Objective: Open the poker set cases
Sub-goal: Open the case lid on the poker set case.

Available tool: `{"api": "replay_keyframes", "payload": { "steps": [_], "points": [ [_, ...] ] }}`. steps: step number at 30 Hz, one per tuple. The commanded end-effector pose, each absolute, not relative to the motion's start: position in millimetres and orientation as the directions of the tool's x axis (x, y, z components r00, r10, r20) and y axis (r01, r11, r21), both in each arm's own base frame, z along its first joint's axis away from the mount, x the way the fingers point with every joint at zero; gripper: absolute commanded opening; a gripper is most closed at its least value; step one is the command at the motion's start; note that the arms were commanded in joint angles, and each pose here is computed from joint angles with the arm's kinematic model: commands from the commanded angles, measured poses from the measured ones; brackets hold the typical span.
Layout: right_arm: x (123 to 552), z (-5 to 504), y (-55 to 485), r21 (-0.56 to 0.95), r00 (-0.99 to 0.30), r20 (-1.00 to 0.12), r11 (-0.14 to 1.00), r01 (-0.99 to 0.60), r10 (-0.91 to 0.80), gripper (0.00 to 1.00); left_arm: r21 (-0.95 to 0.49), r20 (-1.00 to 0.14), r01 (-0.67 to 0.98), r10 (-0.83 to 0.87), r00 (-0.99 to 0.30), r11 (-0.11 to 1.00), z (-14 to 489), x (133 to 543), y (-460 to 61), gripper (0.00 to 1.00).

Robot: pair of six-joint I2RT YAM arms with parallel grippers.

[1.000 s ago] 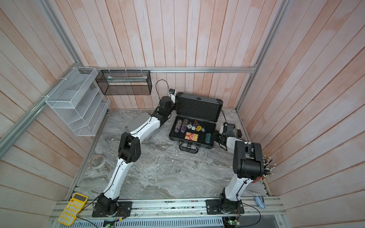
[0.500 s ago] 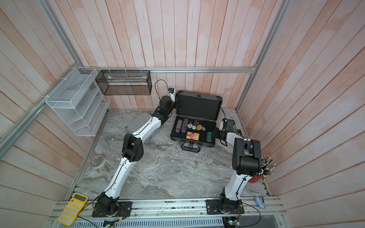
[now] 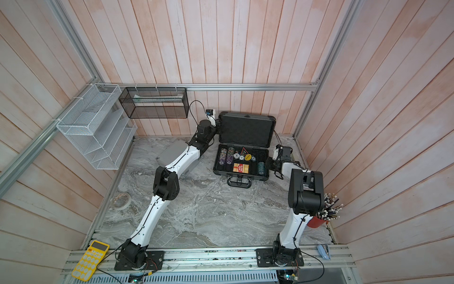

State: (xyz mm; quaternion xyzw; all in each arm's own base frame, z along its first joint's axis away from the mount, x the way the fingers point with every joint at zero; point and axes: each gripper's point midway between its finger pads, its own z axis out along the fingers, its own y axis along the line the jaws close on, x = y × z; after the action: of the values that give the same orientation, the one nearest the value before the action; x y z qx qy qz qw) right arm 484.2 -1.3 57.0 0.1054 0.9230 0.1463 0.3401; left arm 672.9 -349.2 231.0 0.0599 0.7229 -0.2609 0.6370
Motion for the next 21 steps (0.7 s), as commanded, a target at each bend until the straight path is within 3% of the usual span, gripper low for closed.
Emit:
{"api": "replay_keyframes", "payload": {
  "steps": [1,13,21],
  "points": [
    [476.1,28.5,6.9,0.378,-0.783,-0.543,0.921,0.098,0.305,0.02,-0.459,-0.819,0.322,-0.254,-0.514,0.828,105.2,666.6,-348.2,0.21],
    [474.7,27.4,7.4,0.378,-0.784,-0.542,0.921,0.094,0.302,0.01,-0.528,-0.776,0.346,-0.277,-0.566,0.775,107.0,655.9,-356.7,0.26],
    [473.1,23.4,-6.5,0.34,-0.792,-0.532,0.932,0.124,0.299,0.0,-0.547,-0.758,0.387,-0.244,-0.605,0.742,117.2,620.7,-359.4,0.32]
  ]
}}
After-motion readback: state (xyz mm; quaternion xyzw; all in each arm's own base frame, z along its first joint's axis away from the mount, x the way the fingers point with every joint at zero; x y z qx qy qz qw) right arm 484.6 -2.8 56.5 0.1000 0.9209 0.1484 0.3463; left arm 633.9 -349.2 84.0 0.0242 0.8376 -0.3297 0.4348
